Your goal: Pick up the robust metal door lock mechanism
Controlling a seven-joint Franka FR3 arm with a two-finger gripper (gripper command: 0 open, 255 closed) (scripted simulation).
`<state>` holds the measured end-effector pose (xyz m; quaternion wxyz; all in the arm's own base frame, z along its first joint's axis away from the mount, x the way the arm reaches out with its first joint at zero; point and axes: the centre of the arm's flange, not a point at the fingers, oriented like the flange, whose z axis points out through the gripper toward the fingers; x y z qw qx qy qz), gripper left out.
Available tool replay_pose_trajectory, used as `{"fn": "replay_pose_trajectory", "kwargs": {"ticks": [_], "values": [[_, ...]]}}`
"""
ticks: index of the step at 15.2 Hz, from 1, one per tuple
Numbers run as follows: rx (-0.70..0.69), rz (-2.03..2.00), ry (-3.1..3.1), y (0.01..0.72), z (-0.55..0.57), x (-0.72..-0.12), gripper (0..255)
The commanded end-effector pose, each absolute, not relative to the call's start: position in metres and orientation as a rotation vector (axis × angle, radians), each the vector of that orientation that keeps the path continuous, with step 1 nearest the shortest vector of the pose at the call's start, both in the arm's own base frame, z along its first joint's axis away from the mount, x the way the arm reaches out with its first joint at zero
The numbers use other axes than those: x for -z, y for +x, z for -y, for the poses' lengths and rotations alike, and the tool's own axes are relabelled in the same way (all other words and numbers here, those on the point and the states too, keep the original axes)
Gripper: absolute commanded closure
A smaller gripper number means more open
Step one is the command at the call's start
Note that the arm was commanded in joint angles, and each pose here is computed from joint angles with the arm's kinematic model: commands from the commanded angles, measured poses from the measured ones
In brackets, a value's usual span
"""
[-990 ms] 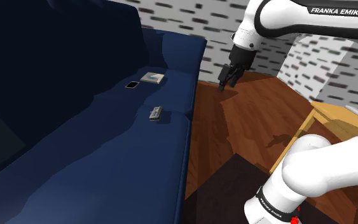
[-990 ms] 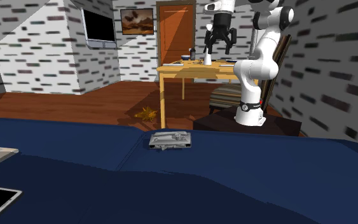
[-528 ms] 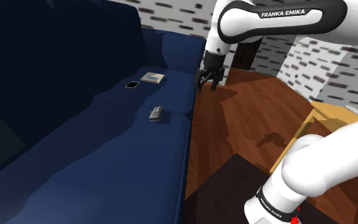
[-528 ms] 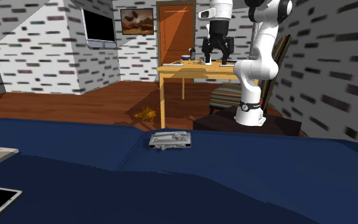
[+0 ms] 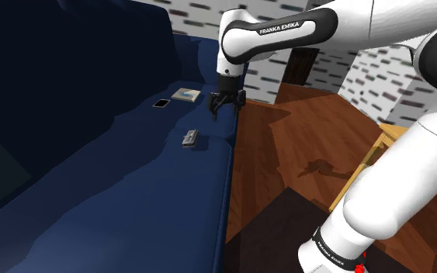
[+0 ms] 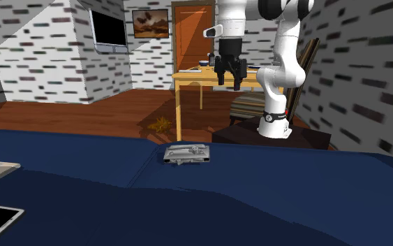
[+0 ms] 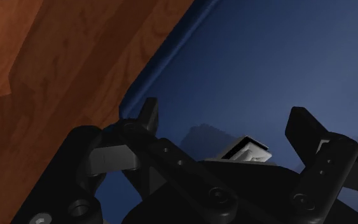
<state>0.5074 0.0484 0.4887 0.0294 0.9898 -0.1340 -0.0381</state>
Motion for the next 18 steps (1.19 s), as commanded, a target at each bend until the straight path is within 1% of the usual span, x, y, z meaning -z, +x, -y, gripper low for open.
{"fn": "replay_pose_trajectory", "kwargs": {"ticks": [1, 14, 18], "values": [[0.156, 0.476, 3.034, 0.533, -0.054, -0.471, 0], [0.386, 0.847, 2.876, 0.688, -0.063, -0.354, 0], [0.442, 0.935, 2.827, 0.723, -0.059, -0.322, 0]]}}
